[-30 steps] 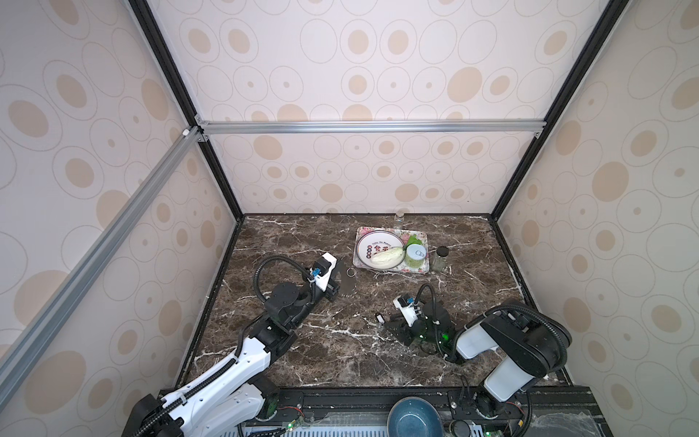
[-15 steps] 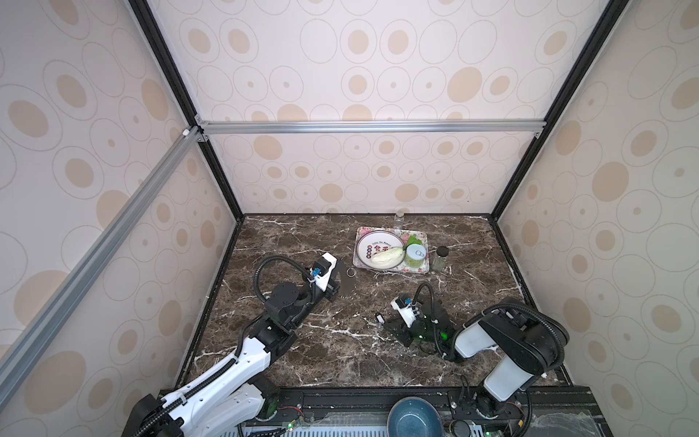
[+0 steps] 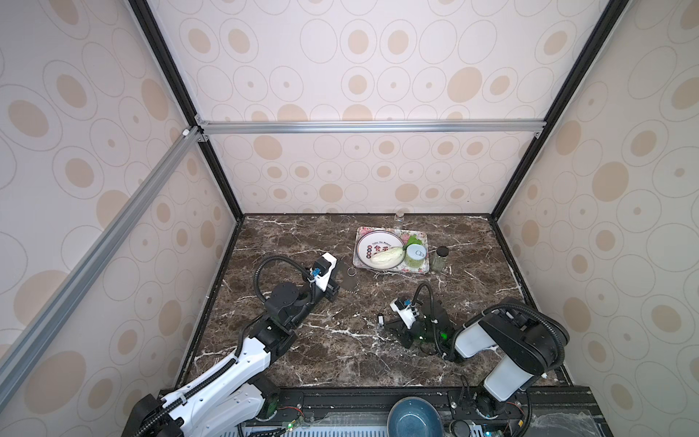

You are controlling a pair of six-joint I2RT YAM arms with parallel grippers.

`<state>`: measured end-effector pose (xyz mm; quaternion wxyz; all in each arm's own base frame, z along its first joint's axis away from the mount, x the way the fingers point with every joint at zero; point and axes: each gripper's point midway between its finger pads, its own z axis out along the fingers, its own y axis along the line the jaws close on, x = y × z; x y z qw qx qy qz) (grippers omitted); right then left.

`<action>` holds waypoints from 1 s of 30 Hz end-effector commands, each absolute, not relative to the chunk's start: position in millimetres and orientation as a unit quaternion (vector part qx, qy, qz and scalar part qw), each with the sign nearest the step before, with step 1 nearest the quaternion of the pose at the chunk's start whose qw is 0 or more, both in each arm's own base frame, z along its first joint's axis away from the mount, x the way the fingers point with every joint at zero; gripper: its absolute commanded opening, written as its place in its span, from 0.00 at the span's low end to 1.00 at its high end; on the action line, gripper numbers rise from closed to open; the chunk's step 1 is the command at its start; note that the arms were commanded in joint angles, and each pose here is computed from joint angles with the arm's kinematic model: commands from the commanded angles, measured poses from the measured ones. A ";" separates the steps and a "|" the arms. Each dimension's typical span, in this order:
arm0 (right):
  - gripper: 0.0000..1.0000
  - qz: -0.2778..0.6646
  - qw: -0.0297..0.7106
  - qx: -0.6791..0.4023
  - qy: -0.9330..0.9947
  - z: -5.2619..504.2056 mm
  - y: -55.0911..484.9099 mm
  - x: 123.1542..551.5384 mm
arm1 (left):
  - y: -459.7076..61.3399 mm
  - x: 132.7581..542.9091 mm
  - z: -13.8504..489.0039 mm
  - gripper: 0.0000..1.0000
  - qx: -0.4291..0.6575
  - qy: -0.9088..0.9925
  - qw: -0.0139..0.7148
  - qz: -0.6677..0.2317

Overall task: Attach keys to a key ring
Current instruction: Pick up the key from the center of the table.

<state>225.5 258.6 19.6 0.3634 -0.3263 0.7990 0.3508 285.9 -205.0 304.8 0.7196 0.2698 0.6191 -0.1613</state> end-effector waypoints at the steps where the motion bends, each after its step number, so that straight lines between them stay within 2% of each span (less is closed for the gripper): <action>1: 0.11 0.352 0.350 -0.333 0.802 13.6 257.2 219.1 | -202.4 283.7 329.6 0.00 0.259 0.590 0.746 -0.166; 9: 0.22 0.341 0.349 -0.331 0.808 8.7 256.7 223.9 | -202.8 283.5 329.5 0.00 0.259 0.590 0.746 -0.166; 14: 0.22 0.352 0.345 -0.337 0.802 9.4 262.0 223.1 | -202.8 283.5 329.2 0.00 0.260 0.591 0.746 -0.166; 30: 0.01 0.367 0.344 -0.336 0.796 12.7 265.6 221.4 | -201.4 282.8 330.1 0.00 0.259 0.590 0.747 -0.165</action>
